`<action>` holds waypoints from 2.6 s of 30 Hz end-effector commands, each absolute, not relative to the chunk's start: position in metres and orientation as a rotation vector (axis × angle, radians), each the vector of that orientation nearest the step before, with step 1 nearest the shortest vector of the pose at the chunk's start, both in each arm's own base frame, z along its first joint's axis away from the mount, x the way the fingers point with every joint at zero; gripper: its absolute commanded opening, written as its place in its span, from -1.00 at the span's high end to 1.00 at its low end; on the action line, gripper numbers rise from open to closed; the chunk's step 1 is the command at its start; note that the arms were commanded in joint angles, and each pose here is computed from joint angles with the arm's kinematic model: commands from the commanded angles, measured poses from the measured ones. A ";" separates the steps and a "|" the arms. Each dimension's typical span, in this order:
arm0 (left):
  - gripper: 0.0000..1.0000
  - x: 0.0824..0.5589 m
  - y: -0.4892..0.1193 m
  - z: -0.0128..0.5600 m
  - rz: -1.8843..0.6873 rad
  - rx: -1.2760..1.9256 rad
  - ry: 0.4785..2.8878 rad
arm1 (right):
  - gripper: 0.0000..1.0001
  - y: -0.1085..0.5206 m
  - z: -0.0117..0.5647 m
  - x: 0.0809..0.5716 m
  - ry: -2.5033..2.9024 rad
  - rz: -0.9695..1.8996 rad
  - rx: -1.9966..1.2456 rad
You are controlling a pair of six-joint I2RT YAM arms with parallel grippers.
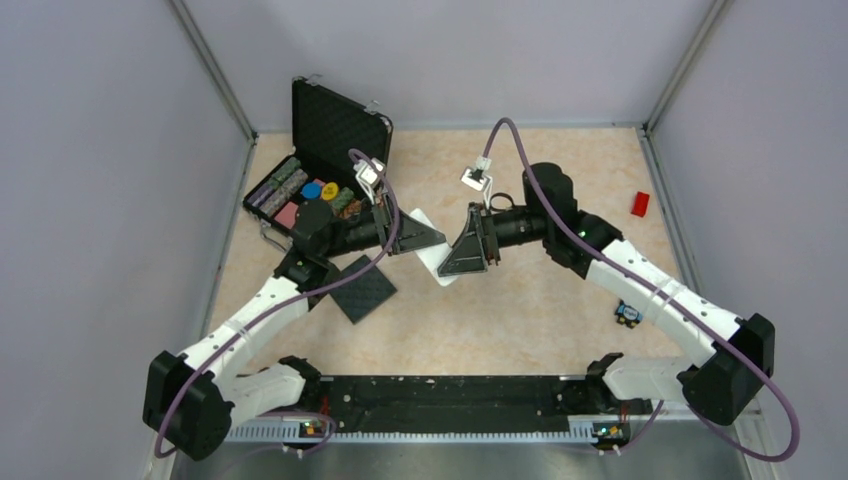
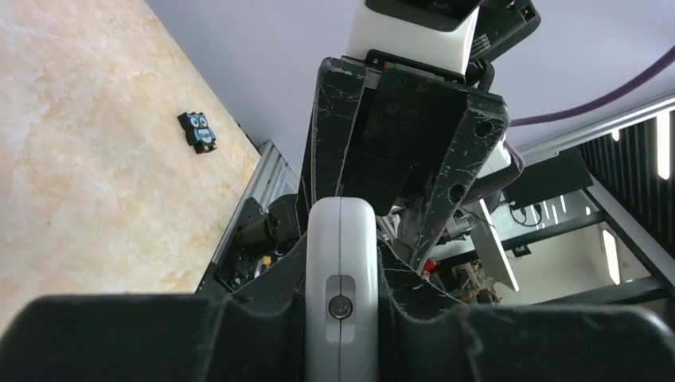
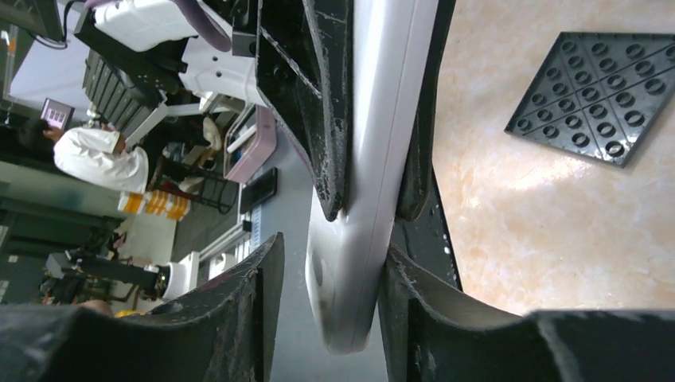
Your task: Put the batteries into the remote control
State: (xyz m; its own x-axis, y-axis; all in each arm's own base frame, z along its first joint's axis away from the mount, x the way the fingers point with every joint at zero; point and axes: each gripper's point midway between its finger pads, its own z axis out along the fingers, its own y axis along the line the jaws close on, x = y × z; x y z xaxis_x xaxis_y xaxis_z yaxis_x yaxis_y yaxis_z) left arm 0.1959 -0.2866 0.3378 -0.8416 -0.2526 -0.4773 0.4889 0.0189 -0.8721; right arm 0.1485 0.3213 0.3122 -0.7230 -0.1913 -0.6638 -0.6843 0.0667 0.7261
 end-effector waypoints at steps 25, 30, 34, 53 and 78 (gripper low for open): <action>-0.97 0.250 -0.177 0.245 -0.820 -0.281 2.229 | 0.89 0.150 0.149 0.273 2.476 0.001 -0.180; -0.98 0.239 -0.171 0.241 -0.824 -0.269 2.221 | 0.89 0.082 0.113 0.298 2.489 -0.530 -0.091; -0.97 0.234 -0.174 0.243 -0.859 -0.263 2.220 | 0.88 0.067 0.091 0.307 2.498 -0.731 -0.138; -0.96 0.206 -0.171 0.240 -0.908 -0.205 2.232 | -0.04 0.122 0.048 0.301 2.673 -0.360 -0.150; -0.98 0.142 -0.076 0.230 -0.609 -0.380 2.076 | -0.98 -0.005 0.285 0.131 1.971 0.182 0.484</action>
State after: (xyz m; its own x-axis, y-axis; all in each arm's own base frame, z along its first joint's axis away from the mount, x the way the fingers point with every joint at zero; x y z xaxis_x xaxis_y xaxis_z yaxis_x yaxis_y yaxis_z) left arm 0.1521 -0.0942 0.2466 -0.5570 -0.4555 -0.6945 0.0410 0.8201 -0.5708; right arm 0.1604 0.0301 0.2770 -0.4158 0.3759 -0.8282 0.1617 0.9266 0.3394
